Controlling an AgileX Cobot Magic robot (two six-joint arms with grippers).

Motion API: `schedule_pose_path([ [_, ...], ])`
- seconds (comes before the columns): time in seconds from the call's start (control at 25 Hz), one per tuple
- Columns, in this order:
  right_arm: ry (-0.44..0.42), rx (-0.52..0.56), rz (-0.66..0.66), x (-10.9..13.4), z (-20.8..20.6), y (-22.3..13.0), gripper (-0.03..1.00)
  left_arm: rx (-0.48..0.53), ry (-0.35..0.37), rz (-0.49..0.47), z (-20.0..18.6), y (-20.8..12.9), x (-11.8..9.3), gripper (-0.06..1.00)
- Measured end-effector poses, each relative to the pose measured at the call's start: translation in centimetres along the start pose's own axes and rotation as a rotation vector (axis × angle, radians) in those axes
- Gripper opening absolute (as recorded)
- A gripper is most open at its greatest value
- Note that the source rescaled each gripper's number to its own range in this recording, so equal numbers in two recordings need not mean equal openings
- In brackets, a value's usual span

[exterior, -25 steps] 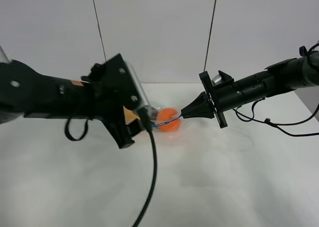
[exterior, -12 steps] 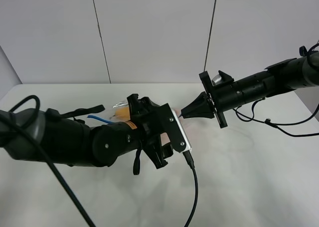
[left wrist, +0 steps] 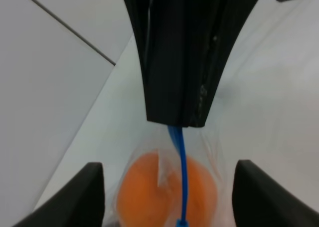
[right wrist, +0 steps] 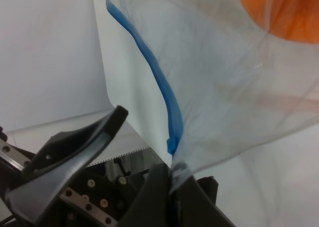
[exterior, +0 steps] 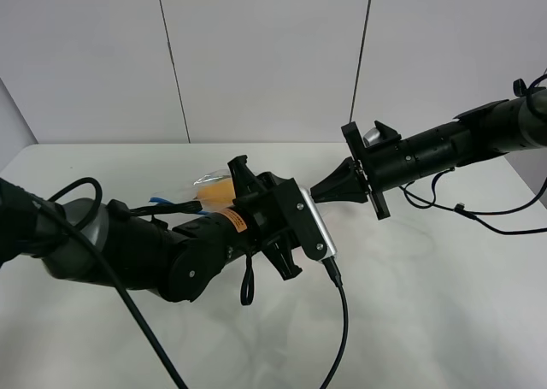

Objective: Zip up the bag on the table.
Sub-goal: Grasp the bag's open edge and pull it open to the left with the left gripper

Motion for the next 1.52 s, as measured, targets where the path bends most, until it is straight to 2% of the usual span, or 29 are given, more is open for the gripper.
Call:
schedule_pose_path([
  [0.24, 0.000, -0.001, 0.000, 0.0, 0.0, 0.0, 0.00, 0.006, 0.033, -0.009, 0.3, -0.8, 1.5, 0.62],
  [0.44, 0.006, -0.015, 0.006, 0.1, 0.0, 0.2, 0.00, 0.033, 0.069, -0.076, 0.5, -2.1, 3.1, 0.62],
  [0.64, 0.003, -0.016, 0.005, 0.1, 0.0, 0.3, 0.00, 0.011, 0.020, -0.030, 0.6, -1.7, 2.3, 0.62],
  [1.0, 0.003, -0.016, 0.005, 0.0, 0.0, 0.3, 0.00, 0.006, 0.004, -0.015, 0.6, -1.7, 2.1, 0.60],
  [1.24, 0.003, -0.017, 0.005, 0.1, 0.0, 0.3, 0.00, 0.056, -0.032, -0.003, 1.4, -3.7, 0.4, 0.60],
  [1.36, 0.003, -0.017, 0.005, 0.1, 0.0, 0.3, 0.00, 0.048, -0.024, -0.001, 1.4, -3.7, 0.5, 0.60],
  [1.44, 0.003, -0.017, 0.005, 0.1, 0.0, 0.3, 0.00, 0.044, -0.020, -0.001, 1.4, -3.6, 0.6, 0.57],
  [1.52, 0.003, -0.017, 0.005, 0.1, 0.0, 0.3, 0.00, 0.043, -0.019, 0.000, 1.4, -3.6, 0.6, 0.47],
])
Point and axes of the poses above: a point on each arm's last joint axis where the gripper is mounted, z pointing out along that axis toward the gripper, x along the wrist's bending axis when the last joint is at zero, y = z × x, the point moved 7 cm from there along z, pointing out along that axis toward the gripper, and after that the axes turned 6 degrees about -z, right-handed, at the moved point
